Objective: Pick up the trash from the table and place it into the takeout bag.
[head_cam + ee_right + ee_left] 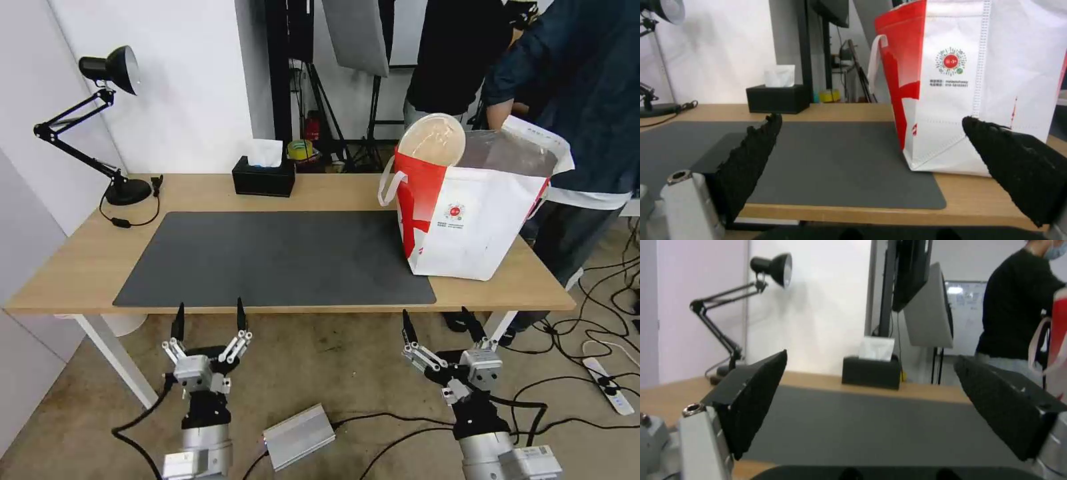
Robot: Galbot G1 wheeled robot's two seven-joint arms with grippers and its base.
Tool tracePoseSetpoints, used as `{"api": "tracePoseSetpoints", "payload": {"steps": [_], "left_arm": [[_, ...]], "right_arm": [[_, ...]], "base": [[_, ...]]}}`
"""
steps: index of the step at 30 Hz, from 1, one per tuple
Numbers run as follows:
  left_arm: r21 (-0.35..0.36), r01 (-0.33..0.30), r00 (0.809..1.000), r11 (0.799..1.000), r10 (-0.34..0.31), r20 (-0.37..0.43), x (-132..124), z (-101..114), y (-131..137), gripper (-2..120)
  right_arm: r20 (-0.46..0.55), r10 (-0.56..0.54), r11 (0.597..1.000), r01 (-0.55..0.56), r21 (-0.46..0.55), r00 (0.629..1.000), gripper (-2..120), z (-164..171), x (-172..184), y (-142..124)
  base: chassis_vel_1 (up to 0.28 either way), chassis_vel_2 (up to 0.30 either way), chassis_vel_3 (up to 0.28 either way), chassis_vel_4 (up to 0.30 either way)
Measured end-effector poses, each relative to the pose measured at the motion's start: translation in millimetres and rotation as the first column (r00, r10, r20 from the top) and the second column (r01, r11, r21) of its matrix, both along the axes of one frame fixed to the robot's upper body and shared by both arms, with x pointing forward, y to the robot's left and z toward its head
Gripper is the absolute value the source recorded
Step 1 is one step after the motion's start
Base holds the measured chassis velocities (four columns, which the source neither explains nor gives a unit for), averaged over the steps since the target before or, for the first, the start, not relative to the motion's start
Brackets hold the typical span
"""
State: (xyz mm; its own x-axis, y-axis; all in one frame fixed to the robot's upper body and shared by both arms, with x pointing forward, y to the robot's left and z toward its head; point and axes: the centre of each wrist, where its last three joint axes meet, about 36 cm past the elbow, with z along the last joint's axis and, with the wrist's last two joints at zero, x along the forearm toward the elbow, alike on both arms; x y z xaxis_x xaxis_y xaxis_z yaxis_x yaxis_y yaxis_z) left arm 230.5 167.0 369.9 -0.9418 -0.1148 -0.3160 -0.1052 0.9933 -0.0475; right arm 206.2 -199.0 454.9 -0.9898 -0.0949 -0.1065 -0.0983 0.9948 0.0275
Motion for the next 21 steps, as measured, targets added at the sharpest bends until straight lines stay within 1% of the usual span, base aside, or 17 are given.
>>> {"api": "tracePoseSetpoints", "payload": {"steps": [2, 5, 13, 21], "left_arm": [[0.006, -0.003, 1.000, 1.000, 0.003, -0.011, -3.6, -9.1, -3.9, 100], [0.005, -0.005, 1.000, 1.000, 0.005, -0.017, -5.1, -12.0, -7.0, 100], [0.008, -0.005, 1.000, 1.000, 0.005, -0.026, -10.1, -14.1, -9.3, 100], [0.021, 0.002, 1.000, 1.000, -0.002, -0.020, -7.7, -13.9, -1.5, 100]], "right_arm": [[0.000, 0.000, 1.000, 0.000, 0.000, 1.000, 100, 0.0, 0.0, 0.0], [0.000, 0.000, 1.000, 0.000, 0.000, 1.000, 100, 0.0, 0.0, 0.0], [0.000, 0.000, 1.000, 0.000, 0.000, 1.000, 100, 0.0, 0.0, 0.0], [0.000, 0.000, 1.000, 0.000, 0.000, 1.000, 100, 0.0, 0.0, 0.0]], "base": [[0.000, 0.000, 0.000, 0.000], [0.000, 0.000, 0.000, 0.000], [0.000, 0.000, 0.000, 0.000], [0.000, 0.000, 0.000, 0.000]]}}
